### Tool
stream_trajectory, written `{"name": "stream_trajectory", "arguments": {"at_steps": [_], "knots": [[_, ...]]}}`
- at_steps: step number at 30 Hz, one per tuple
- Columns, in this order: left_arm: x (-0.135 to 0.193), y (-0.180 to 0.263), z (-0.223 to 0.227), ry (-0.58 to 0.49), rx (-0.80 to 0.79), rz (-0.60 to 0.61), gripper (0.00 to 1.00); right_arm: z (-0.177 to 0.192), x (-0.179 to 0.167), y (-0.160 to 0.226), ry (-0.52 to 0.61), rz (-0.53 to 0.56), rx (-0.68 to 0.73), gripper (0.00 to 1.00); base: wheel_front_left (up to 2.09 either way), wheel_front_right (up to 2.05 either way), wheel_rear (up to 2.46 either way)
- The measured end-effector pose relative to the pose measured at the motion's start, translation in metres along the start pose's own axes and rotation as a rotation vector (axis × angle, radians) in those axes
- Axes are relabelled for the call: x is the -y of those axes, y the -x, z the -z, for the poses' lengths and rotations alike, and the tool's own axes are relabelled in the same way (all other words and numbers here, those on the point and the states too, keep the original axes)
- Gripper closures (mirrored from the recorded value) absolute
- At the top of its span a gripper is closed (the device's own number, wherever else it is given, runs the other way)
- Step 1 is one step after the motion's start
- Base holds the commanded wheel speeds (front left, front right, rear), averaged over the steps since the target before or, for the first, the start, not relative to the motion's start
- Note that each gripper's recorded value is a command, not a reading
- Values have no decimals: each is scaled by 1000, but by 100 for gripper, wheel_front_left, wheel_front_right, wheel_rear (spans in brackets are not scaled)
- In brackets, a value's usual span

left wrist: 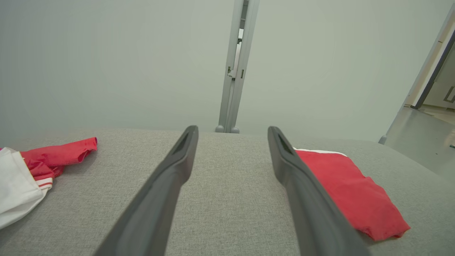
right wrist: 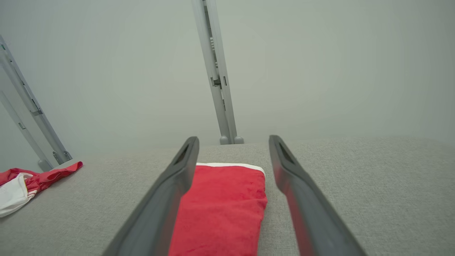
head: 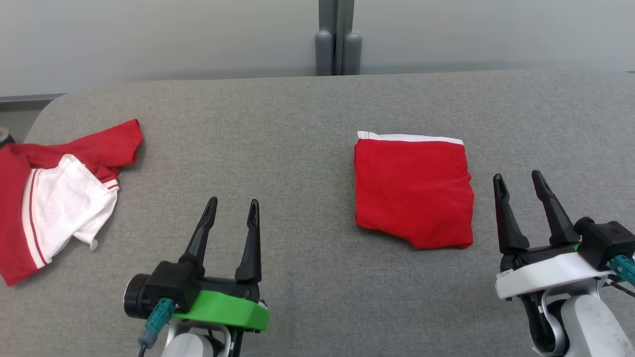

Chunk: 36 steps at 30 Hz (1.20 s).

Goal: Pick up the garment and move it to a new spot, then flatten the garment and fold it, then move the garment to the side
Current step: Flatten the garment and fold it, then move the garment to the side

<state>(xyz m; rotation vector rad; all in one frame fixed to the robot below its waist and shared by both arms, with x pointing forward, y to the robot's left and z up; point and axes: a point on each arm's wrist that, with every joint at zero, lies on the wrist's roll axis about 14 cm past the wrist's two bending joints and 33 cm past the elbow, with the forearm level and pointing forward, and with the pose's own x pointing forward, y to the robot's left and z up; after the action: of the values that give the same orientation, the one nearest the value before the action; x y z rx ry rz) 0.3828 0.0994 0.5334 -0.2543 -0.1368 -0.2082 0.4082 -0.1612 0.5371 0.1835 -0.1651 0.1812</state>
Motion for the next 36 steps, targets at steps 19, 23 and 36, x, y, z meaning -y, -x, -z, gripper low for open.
{"name": "stream_trajectory", "arguments": {"at_steps": [19, 23, 36], "knots": [[10, 4, 12, -35, -36, 36, 0, 17, 5, 13, -3, 45, -50, 0, 0, 0, 0], [11, -2, 20, -32, -55, 50, 0, 44, 17, 1, -7, 72, -155, 0, 0, 0, 0], [-17, -7, 37, -40, -104, -27, 0, 139, 20, -38, -210, 149, -485, 0, 0, 0, 0]]}}
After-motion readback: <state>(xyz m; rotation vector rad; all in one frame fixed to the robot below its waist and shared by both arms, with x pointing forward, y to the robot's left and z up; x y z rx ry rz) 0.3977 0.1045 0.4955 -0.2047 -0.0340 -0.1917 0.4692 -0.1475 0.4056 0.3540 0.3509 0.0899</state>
